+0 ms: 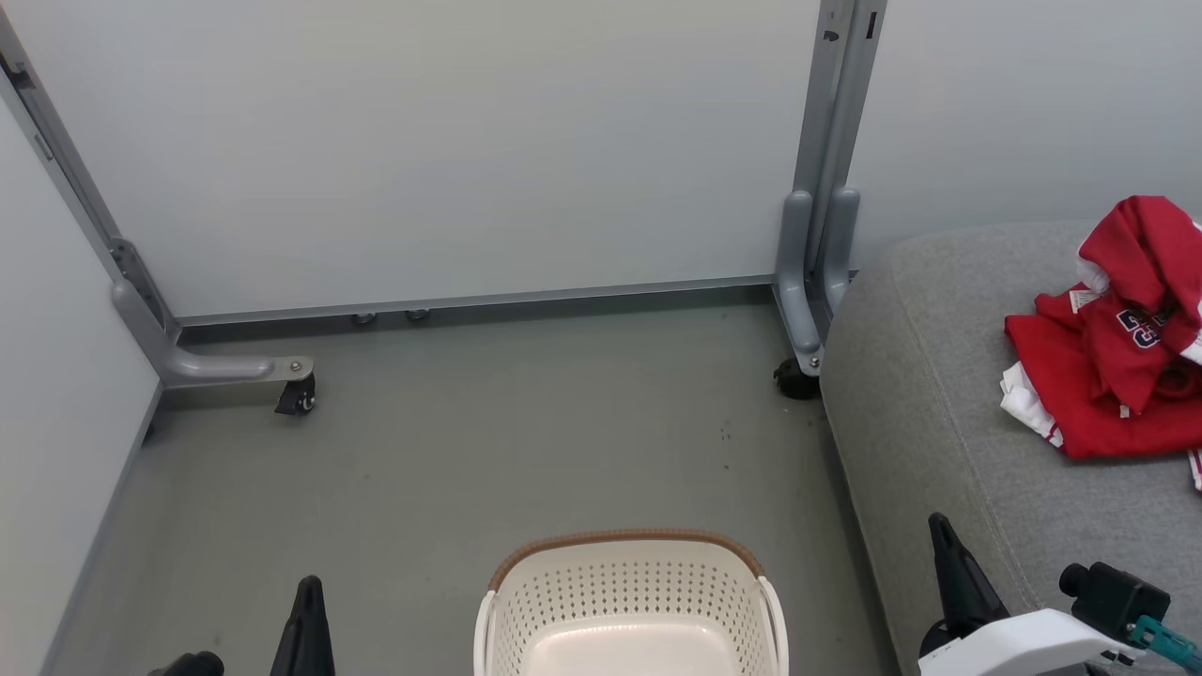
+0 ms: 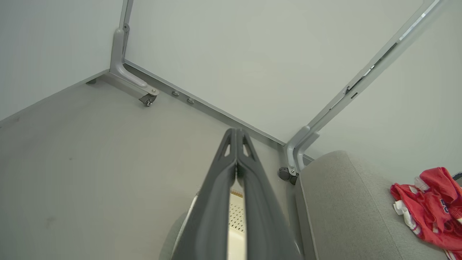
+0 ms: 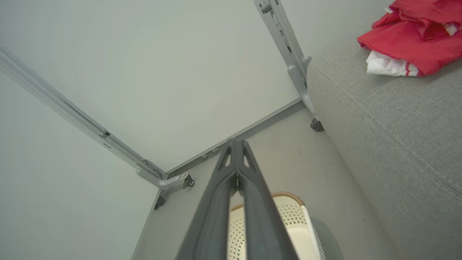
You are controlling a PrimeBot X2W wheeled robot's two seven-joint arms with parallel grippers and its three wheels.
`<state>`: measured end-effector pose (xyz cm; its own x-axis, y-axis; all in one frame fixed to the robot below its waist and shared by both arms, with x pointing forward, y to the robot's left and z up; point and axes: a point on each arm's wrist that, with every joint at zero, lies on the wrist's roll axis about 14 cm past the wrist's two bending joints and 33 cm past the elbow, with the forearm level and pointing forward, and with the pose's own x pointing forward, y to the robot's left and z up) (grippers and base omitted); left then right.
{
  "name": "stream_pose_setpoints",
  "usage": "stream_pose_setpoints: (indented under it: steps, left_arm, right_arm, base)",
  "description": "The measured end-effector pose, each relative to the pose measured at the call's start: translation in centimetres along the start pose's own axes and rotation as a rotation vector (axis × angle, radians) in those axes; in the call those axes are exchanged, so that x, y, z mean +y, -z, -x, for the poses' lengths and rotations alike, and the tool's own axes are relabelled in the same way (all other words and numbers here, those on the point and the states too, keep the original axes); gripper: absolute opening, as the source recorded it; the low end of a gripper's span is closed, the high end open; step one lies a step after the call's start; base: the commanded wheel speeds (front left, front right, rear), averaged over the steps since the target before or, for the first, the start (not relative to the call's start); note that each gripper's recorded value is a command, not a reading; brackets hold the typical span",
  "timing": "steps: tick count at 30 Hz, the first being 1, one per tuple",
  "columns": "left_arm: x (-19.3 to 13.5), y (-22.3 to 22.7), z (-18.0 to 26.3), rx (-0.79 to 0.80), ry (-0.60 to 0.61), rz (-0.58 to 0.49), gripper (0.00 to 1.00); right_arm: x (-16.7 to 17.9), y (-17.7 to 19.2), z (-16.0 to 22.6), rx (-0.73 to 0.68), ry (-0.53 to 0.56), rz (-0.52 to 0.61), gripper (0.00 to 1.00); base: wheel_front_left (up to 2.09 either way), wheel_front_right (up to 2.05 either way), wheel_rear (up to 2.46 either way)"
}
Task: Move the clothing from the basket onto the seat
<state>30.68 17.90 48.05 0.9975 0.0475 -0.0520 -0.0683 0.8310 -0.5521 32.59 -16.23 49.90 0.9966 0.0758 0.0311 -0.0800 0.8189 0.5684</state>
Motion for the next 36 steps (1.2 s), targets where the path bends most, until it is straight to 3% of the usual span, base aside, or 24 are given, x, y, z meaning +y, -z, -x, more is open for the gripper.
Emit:
stream_pose_setpoints:
  steps: [36]
  left_arm:
    - [0.3, -1.3, -3.5, 0.028, -0.006, 0.46, 0.0]
  right_arm:
    - [-1.7, -1.5, -2.7, -0.018, 0.068, -0.443, 0.0]
  base:
    - [0.0, 0.0, 0.0]
